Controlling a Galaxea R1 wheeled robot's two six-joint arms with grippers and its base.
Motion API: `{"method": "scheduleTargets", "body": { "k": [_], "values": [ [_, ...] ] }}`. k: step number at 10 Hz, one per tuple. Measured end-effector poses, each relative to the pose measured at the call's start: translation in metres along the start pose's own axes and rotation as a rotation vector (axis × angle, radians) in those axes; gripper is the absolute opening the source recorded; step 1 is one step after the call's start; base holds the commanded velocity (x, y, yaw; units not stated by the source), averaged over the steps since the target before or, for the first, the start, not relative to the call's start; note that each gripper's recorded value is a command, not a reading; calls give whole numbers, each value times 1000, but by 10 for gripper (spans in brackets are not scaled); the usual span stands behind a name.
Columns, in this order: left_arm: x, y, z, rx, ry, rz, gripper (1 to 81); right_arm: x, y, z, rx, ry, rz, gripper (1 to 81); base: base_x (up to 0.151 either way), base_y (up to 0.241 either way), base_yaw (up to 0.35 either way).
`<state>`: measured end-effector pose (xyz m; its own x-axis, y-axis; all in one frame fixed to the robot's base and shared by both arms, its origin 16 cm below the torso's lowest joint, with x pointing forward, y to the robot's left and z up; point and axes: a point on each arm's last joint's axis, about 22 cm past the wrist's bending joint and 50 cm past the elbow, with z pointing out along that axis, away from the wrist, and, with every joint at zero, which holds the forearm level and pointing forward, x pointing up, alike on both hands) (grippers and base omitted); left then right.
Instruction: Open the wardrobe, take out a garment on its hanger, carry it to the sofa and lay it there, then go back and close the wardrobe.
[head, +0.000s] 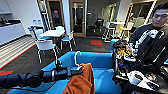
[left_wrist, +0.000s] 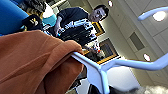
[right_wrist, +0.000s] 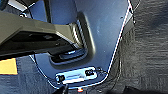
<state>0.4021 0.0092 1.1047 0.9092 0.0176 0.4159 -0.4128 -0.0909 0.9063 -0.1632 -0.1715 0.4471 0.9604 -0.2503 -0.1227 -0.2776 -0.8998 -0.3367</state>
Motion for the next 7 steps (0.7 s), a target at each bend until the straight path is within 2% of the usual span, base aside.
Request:
{"method": "scheduleTargets", "body": {
  "k": [4, 5, 7],
  "values": [
    [1, -2, 0, 1, 0, -2, 10, 7, -4, 1, 4, 7, -2, 811, 0, 0, 0],
    [1, -4, 0, -3, 2, -7, 10, 1, -4, 1, 4, -1, 2, 811, 0, 0, 0],
    [1, -29, 4, -3, -4, -57, 10, -20, 0, -5, -9, -47, 17, 811, 0, 0, 0]
  ]
}}
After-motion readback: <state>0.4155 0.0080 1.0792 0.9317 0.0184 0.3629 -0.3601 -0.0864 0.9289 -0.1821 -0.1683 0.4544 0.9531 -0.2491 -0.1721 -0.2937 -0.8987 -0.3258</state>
